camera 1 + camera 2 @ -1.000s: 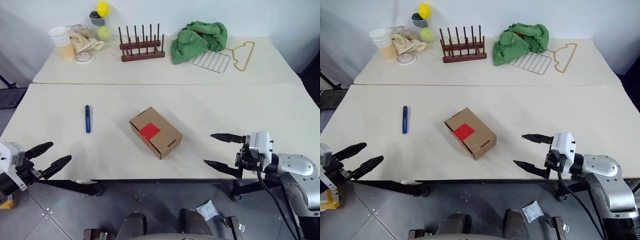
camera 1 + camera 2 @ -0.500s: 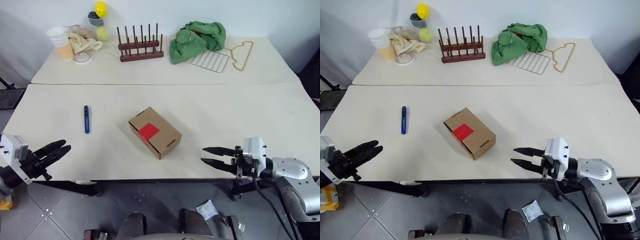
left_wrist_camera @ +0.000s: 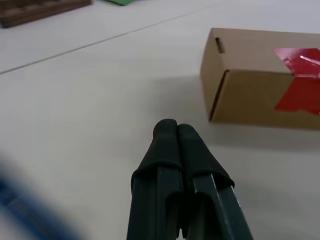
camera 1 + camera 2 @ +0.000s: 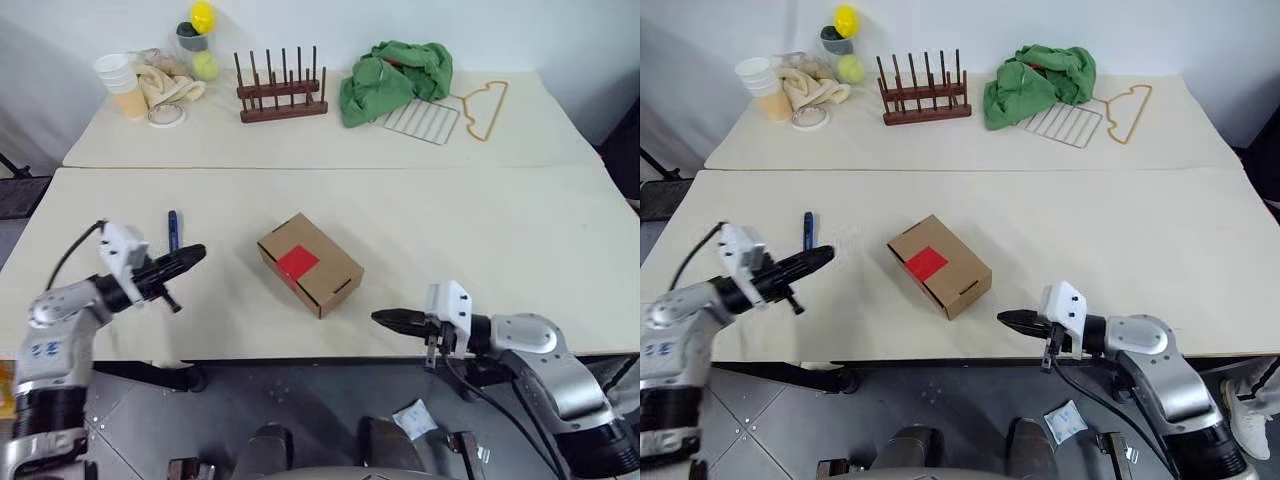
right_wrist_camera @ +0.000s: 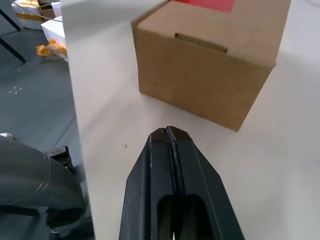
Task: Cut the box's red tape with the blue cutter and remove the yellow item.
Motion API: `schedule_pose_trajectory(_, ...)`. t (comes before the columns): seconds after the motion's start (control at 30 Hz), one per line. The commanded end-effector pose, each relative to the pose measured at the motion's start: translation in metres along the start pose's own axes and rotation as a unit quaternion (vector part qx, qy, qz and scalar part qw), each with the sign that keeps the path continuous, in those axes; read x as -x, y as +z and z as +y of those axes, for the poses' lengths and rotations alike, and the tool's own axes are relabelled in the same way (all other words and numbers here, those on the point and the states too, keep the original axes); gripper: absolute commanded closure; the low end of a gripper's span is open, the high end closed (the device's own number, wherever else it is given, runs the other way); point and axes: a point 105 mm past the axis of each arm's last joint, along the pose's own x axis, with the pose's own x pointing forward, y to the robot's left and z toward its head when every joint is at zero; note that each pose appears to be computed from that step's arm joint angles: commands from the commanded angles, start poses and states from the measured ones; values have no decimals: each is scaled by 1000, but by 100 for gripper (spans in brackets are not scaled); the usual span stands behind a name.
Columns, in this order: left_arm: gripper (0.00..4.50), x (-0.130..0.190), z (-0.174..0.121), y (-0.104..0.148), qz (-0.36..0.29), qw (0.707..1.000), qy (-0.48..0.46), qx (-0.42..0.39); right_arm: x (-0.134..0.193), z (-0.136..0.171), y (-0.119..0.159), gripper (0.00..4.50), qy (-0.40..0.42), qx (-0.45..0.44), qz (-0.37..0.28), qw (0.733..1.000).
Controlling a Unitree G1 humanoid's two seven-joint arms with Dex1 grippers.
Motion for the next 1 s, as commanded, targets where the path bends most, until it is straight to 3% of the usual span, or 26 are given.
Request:
schedule_pose_trajectory(0.03, 450, -25, 1, 6, -1, 1000, 0, -20, -5, -4, 6, 448, -11, 4, -8, 1000)
schedule_pose_trajectory(0.2, 450, -73, 9, 11, 7, 1000, 20, -20, -19, -12, 15, 448, -17, -1, -25, 1000)
schedule_pose_trajectory(0.4, 450, -82, -8, 15, -11, 999, -50, 1, -29, -19, 17, 448, -26, -5, -27, 999)
schedule_pose_trajectory(0.83, 450, -42, -73, 8, -7, 981, -178, 77, -26, -77, 21, 448, -105, 24, -16, 994)
schedule_pose_trajectory(1.0, 450, -29, -114, 8, 9, 969, -222, 112, -16, -123, 15, 448, -199, 69, 13, 977)
